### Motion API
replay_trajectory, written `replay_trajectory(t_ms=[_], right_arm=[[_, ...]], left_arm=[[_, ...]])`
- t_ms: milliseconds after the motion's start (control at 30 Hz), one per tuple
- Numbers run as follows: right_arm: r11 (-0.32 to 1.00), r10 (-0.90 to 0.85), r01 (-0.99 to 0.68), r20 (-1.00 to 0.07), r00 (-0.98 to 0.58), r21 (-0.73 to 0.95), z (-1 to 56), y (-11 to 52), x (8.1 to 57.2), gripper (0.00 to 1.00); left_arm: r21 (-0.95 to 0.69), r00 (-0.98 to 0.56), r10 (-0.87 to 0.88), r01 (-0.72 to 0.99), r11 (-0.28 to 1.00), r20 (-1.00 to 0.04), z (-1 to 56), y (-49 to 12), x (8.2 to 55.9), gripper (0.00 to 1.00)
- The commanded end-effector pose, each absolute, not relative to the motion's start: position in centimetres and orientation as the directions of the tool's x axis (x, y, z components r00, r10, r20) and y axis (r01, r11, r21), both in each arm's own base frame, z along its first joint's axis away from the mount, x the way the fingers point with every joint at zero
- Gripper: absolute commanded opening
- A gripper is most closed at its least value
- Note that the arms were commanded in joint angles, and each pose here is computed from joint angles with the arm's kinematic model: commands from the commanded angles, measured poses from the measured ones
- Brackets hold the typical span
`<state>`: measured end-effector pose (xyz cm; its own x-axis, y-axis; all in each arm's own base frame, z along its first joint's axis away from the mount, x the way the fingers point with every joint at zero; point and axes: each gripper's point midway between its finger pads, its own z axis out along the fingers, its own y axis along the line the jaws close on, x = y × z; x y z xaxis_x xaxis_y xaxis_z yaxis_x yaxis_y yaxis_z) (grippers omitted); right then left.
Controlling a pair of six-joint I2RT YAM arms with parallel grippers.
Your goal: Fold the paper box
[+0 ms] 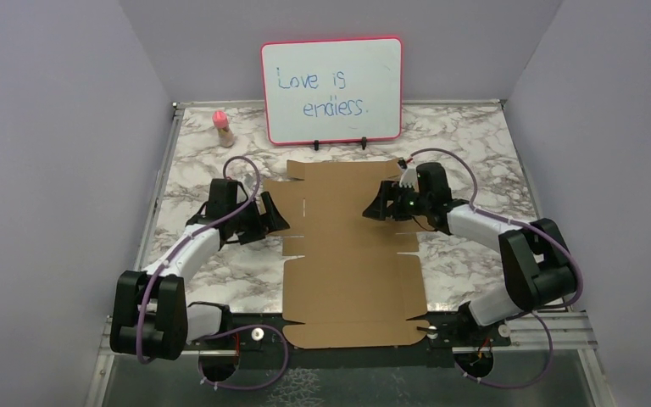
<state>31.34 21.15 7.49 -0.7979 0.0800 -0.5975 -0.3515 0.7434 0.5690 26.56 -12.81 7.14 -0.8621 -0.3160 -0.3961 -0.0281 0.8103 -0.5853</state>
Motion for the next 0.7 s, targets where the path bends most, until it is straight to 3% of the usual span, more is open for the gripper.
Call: replay_trajectory(t_ms=[0, 667], right_arm=[[0.63, 0.095, -0.442, -0.628, -0.772, 0.638, 9.0, 23.6, 30.7, 0.83], [0.653, 0.073, -0.358, -0.526, -0.847, 0.668, 2.9, 23.5, 28.4, 0.83]], left_arm=[[-0.682, -0.866, -0.345, -0.007, 0.732, -0.362, 7.9, -14.5, 25.8, 0.89], [-0.681, -0.913, -0.27, 0.011, 0.732, -0.305, 4.7, -17.7, 24.3, 0.88]])
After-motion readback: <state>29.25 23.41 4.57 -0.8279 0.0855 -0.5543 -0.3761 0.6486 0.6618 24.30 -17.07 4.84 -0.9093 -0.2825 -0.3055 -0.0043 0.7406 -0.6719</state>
